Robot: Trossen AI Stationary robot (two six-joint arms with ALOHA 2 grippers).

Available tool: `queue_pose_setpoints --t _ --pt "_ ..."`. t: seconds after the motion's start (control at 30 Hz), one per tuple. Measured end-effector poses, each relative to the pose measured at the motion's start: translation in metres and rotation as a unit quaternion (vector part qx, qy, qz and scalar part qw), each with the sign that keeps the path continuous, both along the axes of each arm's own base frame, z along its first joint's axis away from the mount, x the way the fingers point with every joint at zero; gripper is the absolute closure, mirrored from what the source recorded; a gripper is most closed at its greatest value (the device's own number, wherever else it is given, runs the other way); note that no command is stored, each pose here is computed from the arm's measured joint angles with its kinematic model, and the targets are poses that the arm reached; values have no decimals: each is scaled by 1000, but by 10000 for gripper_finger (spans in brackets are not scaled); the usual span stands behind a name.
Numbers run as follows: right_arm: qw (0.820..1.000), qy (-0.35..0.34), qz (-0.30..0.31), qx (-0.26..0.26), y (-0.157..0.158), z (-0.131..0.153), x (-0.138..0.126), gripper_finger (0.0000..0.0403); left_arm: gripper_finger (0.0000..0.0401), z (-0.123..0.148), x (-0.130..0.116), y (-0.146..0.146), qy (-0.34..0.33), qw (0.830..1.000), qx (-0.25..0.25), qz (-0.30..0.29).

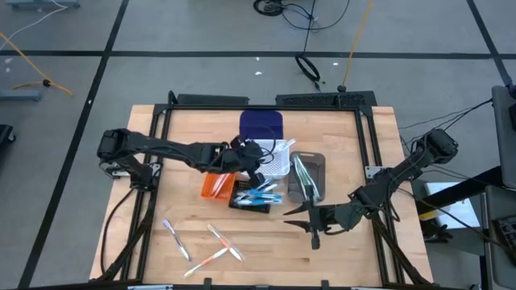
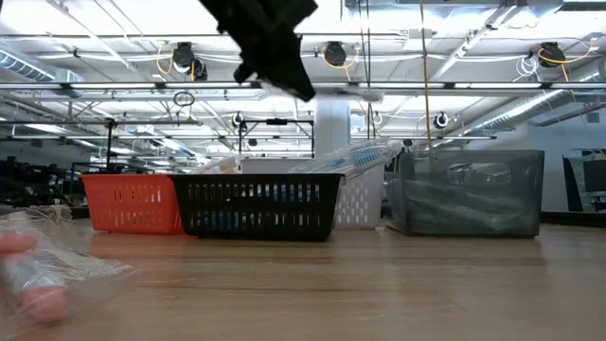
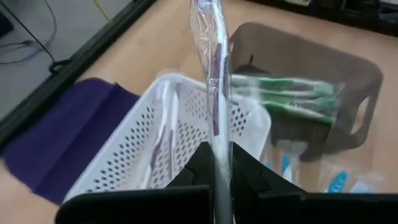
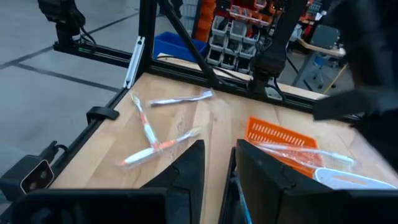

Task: Pick & Place Toothbrushes
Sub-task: Put the purple toothbrush into the white basket

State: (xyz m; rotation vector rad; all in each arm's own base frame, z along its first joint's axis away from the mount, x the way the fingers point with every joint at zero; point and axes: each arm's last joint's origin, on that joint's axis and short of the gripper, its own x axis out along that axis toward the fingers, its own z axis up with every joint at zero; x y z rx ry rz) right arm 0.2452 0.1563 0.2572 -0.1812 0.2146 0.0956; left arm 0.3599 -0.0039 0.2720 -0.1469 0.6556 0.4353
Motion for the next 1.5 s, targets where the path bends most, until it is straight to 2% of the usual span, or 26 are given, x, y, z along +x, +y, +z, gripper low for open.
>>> queue_pose_setpoints --t 0.3,0.57,0.93,1.37,1.5 --pt "1000 0 0 0 0 0 0 316 391 -47 -7 23 -63 997 -27 44" --pt "1000 0 0 0 0 0 0 316 391 -71 -18 40 -84 992 -41 87" --pt "1000 0 -1 0 0 0 0 316 335 -72 -19 40 -87 992 -45 85" --pt "1000 0 -1 -1 0 0 0 316 330 -72 -19 41 -90 991 -53 89" --pt "1000 1 -1 -1 0 0 0 316 330 -72 -18 39 -80 994 -51 54"
